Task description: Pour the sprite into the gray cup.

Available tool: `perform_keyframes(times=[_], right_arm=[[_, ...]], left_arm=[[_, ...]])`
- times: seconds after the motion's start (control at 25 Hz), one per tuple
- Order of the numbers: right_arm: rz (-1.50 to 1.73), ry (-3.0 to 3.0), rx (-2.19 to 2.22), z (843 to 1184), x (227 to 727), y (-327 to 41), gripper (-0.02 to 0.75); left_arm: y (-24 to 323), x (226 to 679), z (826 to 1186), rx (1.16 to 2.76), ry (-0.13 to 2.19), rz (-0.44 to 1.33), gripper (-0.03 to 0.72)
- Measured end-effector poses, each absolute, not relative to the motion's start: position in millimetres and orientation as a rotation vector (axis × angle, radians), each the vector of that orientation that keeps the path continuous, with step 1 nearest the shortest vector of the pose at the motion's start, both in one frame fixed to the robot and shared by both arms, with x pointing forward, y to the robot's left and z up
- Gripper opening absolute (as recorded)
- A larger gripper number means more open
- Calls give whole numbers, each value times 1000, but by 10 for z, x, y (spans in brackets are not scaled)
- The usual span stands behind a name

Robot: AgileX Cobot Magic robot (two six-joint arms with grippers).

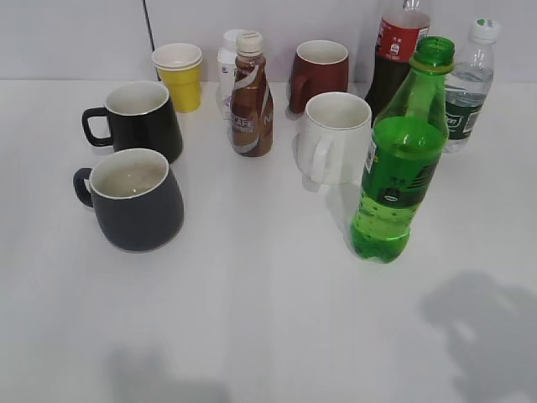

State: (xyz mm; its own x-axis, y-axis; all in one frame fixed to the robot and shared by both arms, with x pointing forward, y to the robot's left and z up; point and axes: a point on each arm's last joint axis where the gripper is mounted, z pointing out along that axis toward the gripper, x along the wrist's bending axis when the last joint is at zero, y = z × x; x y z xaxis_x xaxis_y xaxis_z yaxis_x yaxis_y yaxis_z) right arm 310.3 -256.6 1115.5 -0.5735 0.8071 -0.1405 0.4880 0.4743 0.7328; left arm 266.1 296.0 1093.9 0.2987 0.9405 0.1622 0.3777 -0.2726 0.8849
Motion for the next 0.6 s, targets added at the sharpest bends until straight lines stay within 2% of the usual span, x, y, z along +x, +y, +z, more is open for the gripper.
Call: perform_keyframes(times=[0.12,0.28,0.6], right_arm=[[1111,2195,1188,11246,2801,-2722,594],[1178,2116,1304,11138,2493,-2993,594],[1201,2084,1321,10705,2338,-3133,592]], left_arm=[[3012,2467,10861,1783,1284,916,307],[3045,2278,10774,1787,1330,906,403],[3043,2218,10608,1769,1323,900,422]])
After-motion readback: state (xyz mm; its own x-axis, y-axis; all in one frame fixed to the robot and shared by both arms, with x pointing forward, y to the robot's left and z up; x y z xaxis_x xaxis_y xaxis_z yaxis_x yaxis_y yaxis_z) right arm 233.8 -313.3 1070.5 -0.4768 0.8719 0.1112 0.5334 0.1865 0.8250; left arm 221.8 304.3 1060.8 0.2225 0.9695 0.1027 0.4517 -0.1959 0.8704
